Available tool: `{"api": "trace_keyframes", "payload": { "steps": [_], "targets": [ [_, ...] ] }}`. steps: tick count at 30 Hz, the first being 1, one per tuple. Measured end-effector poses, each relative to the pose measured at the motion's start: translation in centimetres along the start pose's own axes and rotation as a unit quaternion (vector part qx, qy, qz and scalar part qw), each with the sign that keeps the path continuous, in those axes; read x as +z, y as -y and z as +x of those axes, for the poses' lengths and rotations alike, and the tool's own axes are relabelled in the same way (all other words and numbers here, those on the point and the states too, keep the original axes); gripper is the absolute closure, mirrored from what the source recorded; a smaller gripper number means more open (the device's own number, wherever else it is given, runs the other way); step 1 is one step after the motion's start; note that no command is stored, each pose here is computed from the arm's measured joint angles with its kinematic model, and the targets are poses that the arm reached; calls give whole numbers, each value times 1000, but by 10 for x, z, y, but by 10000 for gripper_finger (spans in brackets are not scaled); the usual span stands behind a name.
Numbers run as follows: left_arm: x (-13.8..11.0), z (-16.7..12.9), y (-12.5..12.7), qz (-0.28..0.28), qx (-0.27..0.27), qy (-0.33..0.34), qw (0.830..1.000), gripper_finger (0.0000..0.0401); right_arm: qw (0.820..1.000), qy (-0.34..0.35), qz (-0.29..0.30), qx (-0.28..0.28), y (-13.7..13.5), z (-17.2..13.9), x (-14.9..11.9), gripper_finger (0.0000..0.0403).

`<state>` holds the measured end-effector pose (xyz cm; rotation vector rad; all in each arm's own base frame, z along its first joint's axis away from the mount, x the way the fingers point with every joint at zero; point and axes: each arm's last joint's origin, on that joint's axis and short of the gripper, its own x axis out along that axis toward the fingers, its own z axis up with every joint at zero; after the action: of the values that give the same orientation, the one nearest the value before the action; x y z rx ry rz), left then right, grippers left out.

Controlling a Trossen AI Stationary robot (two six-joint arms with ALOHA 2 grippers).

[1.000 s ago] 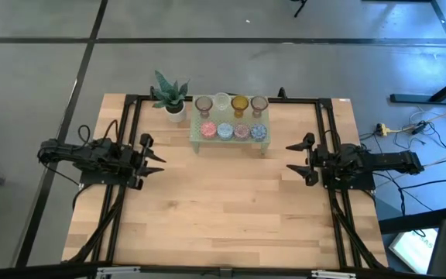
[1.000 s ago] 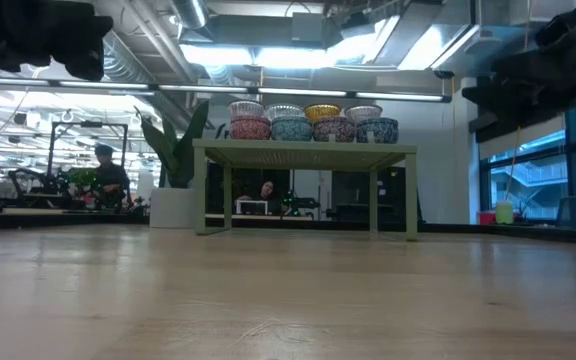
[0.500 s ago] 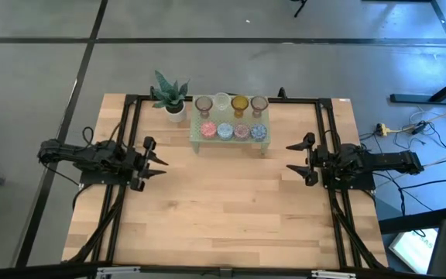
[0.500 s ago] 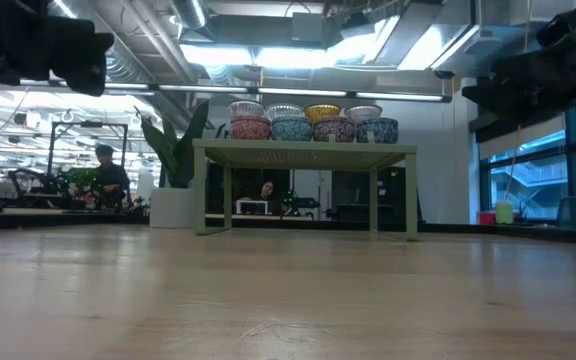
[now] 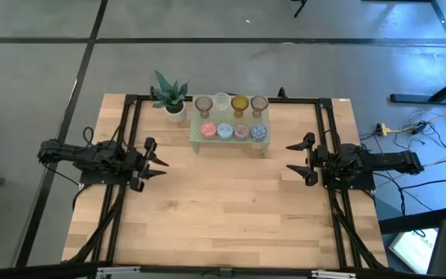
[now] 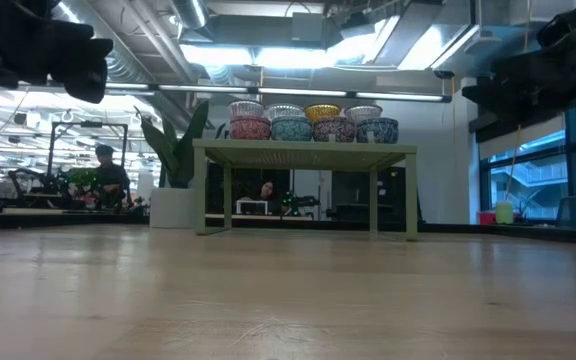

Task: Pick & Place candle stick holders
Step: Return to Home Position

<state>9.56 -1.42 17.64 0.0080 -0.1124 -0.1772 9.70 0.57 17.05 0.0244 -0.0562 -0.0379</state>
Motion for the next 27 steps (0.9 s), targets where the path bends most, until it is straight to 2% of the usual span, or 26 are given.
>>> {"api": "trace_keyframes", "payload": {
  "steps": [4, 27],
  "targets": [
    [0, 0, 0, -27, 0, -1, 1000, 285, 1000, 0, 0, 0, 0, 0, 0, 66],
    [0, 0, 0, -26, 0, -2, 1000, 285, 1000, 0, 0, 0, 0, 0, 0, 66]
  ]
}}
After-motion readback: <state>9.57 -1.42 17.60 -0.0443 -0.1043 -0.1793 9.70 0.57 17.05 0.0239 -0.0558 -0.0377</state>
